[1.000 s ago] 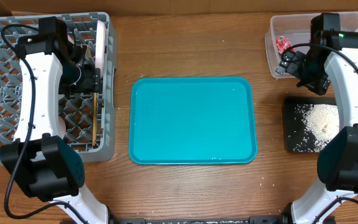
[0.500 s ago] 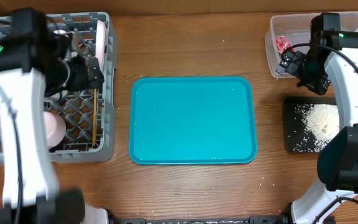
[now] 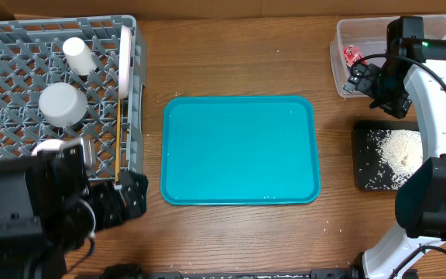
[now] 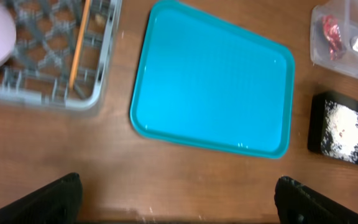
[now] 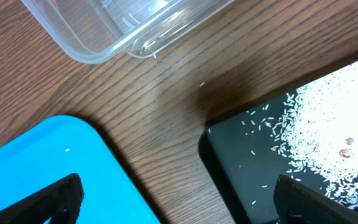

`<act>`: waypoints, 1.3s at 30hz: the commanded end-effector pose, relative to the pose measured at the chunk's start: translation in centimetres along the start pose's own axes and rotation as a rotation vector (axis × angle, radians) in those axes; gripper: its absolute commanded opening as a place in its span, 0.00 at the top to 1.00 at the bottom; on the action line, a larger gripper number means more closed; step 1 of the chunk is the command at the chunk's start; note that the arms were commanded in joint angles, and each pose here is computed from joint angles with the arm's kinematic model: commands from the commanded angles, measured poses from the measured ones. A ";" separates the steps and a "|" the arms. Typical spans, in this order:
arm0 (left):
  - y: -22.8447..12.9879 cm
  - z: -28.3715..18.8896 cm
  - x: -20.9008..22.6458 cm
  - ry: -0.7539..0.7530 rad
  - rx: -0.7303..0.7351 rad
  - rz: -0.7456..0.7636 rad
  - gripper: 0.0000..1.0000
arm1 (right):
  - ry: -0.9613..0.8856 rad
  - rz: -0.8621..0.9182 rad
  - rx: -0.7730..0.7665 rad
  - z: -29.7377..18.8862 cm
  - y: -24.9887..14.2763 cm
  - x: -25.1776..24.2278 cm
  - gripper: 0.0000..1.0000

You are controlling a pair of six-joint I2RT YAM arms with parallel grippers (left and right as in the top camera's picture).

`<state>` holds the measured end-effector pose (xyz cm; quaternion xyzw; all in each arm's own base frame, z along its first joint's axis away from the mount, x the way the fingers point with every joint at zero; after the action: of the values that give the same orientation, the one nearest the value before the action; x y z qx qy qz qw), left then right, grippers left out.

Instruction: Sort waste into correct bins and load items into the dishwasher

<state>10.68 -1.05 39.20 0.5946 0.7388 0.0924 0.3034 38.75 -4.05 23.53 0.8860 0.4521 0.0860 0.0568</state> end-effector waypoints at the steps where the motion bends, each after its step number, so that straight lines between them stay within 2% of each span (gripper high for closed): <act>1: -1.3 -0.5 0.0 -0.011 0.014 -0.066 0.00 | 0.028 -0.002 -0.037 -1.3 0.2 0.3 0.00; 8: -0.8 0.6 0.3 0.008 0.002 -0.041 0.00 | 0.028 -0.002 -0.037 -1.3 0.2 0.3 0.00; 14: -0.2 7.0 0.9 -0.038 -0.037 0.149 0.00 | 0.028 -0.002 -0.037 -1.3 0.2 0.3 0.00; 18: -0.9 11.6 1.9 -0.060 -0.173 0.276 0.00 | 0.028 -0.002 -0.037 -1.3 0.2 0.3 0.00; 24: -3.9 15.9 4.0 -0.070 -0.341 0.310 0.00 | 0.028 -0.002 -0.037 -1.3 0.2 0.3 0.00; 30: -6.3 17.9 6.0 -0.007 -0.525 0.318 0.00 | 0.028 -0.002 -0.037 -1.3 0.2 0.3 0.00; 39: -7.5 20.0 6.8 -0.054 -0.760 0.352 0.00 | 0.028 -0.002 -0.037 -1.3 0.2 0.3 0.01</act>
<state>14.94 -1.29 18.00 0.5685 0.5471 0.3680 0.4919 38.76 -4.06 23.54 0.8859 0.4521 0.0862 0.0571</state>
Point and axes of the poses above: each gripper's point midway between its finger pads, its own z axis out along the fingers, its own x axis along the line the jaws close on, y = z × x, the point moved 10 cm from there along -z, back along the fingers, and after that the axes turned 5 degrees about z, right-handed, at the moved point
